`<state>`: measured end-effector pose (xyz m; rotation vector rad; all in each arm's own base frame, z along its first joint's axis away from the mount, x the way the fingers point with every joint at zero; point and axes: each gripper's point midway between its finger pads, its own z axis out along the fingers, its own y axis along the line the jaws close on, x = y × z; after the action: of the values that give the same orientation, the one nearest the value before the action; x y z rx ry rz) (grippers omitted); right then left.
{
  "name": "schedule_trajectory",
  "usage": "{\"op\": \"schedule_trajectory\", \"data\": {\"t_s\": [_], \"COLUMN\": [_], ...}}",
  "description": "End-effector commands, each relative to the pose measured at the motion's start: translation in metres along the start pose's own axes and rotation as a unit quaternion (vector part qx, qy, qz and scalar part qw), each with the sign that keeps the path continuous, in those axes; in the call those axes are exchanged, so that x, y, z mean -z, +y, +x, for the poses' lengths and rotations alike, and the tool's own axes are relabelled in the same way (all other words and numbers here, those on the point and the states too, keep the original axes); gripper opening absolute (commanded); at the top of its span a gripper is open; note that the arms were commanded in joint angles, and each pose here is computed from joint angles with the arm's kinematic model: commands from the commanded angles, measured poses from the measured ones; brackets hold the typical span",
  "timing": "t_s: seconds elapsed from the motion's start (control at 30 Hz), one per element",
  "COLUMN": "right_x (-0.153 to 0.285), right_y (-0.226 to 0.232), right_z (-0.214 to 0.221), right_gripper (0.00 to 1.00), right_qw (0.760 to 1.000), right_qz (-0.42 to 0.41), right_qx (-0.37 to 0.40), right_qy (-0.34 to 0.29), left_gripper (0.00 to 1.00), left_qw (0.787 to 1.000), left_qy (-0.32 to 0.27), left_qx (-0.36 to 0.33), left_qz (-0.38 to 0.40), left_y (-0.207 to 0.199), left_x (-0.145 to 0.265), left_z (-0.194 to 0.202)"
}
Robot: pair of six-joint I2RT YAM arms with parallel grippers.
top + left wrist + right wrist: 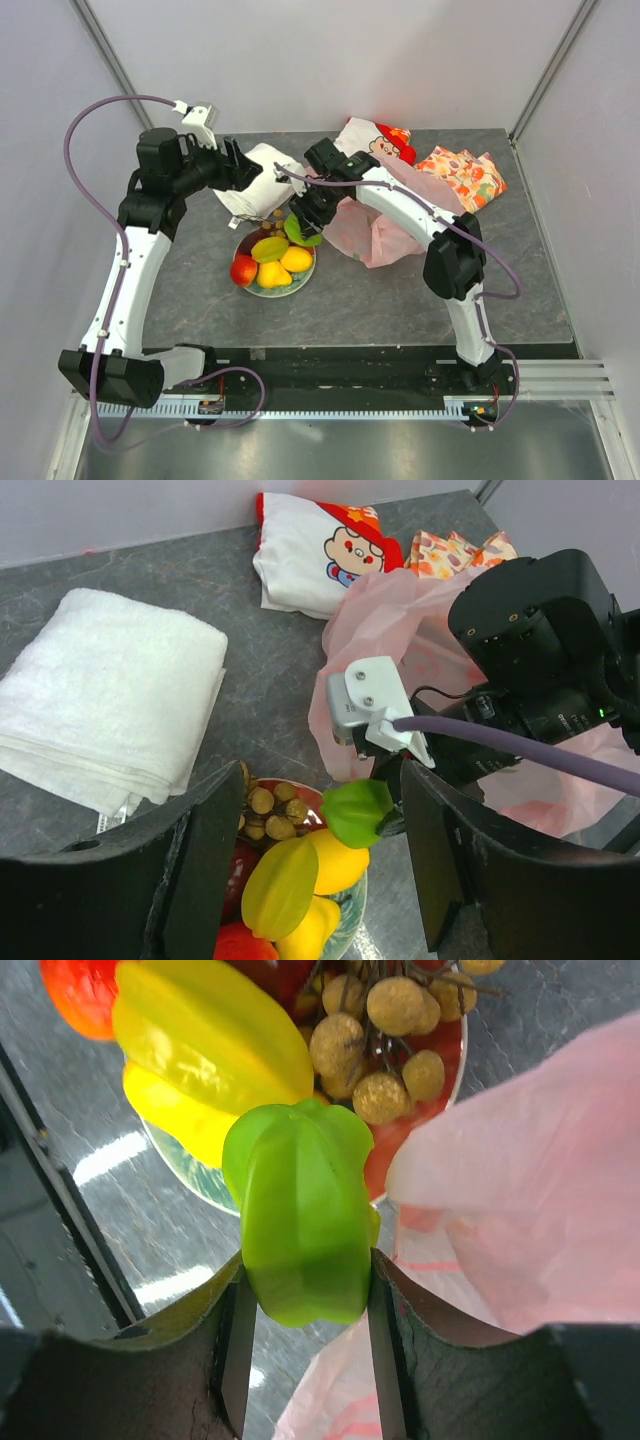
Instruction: Take the fake fruits out of the plastic bag
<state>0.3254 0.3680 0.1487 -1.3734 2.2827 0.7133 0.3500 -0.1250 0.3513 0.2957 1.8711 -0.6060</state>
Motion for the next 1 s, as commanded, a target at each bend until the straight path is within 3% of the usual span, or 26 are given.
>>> {"op": "schedule_trajectory", "data": {"t_s": [0.0,0.43,0.83,0.97], "right_x": [0.0,-0.034,-0.056,-0.058], "right_y": [0.019,-0.036,-0.039,-0.033], "right_z": [-0.027,-0.002,0.016,0.02], "right_gripper": [0.37,0.4,0.44,0.5], "right_qw": [0.998,0.993,0.984,0.979], "right_qz": [-0.038,-0.016,-0.072,-0.091], "right_qx": [-0.032,-0.118,-0.164,-0.181], "right_qy": [-0.04,-0.018,-0.002,0.003], "left_gripper": [0.7,0.7,0.7,0.7], "left_qw": [1.0,0.999,0.999,0.999], "left_qy": [0.001,0.027,0.04,0.04], "left_qx": [0.004,0.017,0.019,0.018], "left_qz": [0.009,0.006,0.004,0.002], "left_y": [0.002,0.015,0.024,0.025], "left_x": [-0.008,-0.031,-0.045,-0.047], "left_z": [-0.002,0.009,0.012,0.011]}}
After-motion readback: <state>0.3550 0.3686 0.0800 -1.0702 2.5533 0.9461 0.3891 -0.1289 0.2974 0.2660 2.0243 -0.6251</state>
